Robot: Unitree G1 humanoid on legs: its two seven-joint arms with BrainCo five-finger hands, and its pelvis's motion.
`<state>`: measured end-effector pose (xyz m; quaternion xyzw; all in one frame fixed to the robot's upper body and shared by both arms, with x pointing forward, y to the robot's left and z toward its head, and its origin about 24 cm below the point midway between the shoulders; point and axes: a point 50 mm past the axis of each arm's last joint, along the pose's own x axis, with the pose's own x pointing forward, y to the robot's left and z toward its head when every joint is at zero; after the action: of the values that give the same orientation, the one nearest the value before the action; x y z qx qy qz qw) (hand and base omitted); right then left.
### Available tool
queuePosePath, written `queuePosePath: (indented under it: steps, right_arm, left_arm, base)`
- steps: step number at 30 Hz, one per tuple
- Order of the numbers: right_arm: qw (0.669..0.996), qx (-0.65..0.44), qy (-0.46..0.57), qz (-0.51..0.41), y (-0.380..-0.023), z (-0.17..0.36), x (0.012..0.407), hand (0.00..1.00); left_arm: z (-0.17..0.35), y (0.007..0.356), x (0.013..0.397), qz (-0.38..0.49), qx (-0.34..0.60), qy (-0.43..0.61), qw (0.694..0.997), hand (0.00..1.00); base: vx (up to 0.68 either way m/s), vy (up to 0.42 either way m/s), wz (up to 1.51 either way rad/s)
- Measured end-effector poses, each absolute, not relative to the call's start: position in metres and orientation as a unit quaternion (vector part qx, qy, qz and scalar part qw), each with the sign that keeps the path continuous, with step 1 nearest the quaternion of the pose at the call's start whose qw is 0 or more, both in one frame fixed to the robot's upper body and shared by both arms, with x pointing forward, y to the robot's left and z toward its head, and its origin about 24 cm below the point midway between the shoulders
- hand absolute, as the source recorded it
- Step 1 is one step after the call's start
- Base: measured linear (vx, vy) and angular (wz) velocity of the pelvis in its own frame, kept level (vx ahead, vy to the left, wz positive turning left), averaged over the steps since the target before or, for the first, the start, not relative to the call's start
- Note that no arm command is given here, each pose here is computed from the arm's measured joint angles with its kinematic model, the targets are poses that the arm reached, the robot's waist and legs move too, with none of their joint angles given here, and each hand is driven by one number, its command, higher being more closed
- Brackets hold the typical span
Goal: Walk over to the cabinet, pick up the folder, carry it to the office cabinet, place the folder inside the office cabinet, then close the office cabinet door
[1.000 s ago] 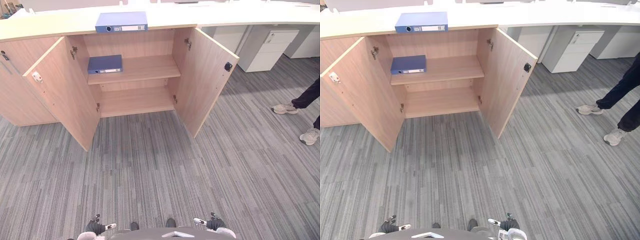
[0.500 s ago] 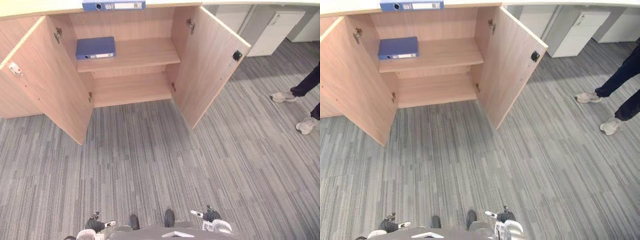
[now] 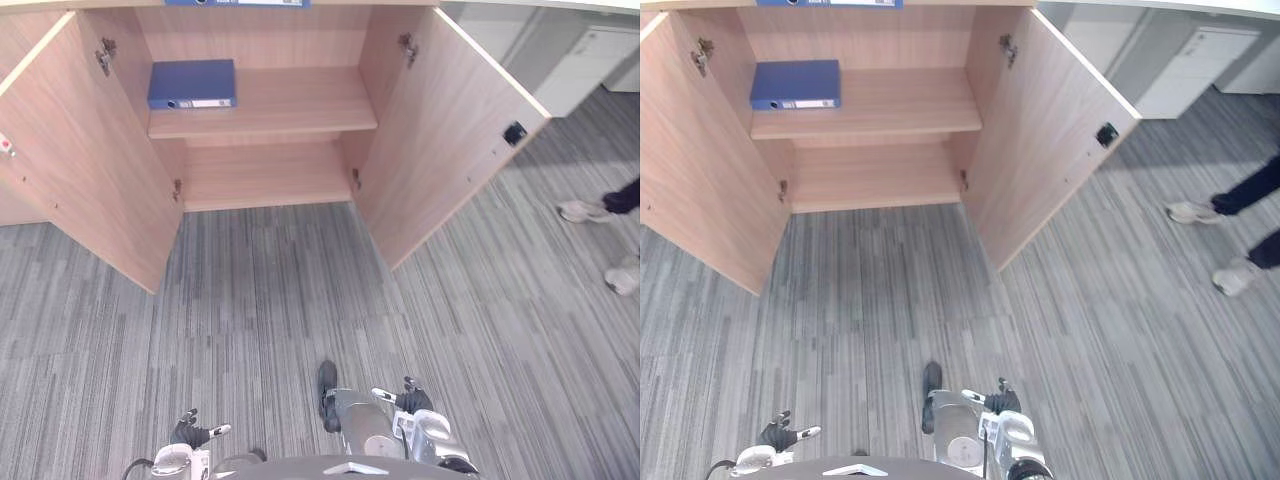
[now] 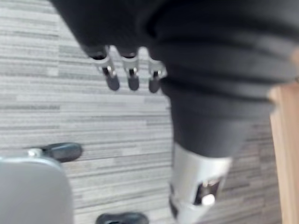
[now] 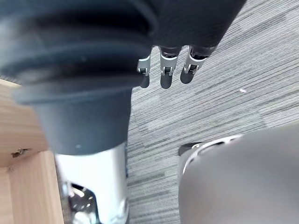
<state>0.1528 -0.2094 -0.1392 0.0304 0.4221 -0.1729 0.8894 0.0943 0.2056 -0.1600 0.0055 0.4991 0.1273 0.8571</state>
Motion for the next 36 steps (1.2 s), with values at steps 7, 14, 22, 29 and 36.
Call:
queuePosePath:
  steps: [7,14,22,29,36]
  right_arm:
    - [0.882,0.044,0.424,-0.2,-0.213,-0.141,0.137,0.0]
    - [0.88,0.059,0.423,-0.208,-0.209,-0.141,0.137,0.0]
    - [0.863,0.07,0.46,-0.199,-0.195,-0.152,0.123,0.0]
    - [0.884,0.038,0.436,-0.168,-0.197,-0.144,0.145,0.0]
    - [0.881,0.022,0.432,-0.191,-0.22,-0.142,0.139,0.0]
  left_arm:
    - [-0.149,0.192,0.124,0.162,-0.055,0.435,0.884,0.0]
    - [-0.147,0.189,0.132,0.152,-0.052,0.429,0.889,0.0]
    - [-0.149,0.203,0.125,0.148,-0.024,0.444,0.883,0.0]
    - [-0.156,0.203,0.111,0.139,-0.015,0.475,0.869,0.0]
    - [-0.161,0.174,0.104,0.142,-0.067,0.487,0.859,0.0]
  base:
    - [0.37,-0.197,0.17]
    - [0.33,0.095,-0.23]
    - [0.35,0.253,-0.38]
    - [0.36,0.078,0.1]
    - [0.37,-0.134,0.3]
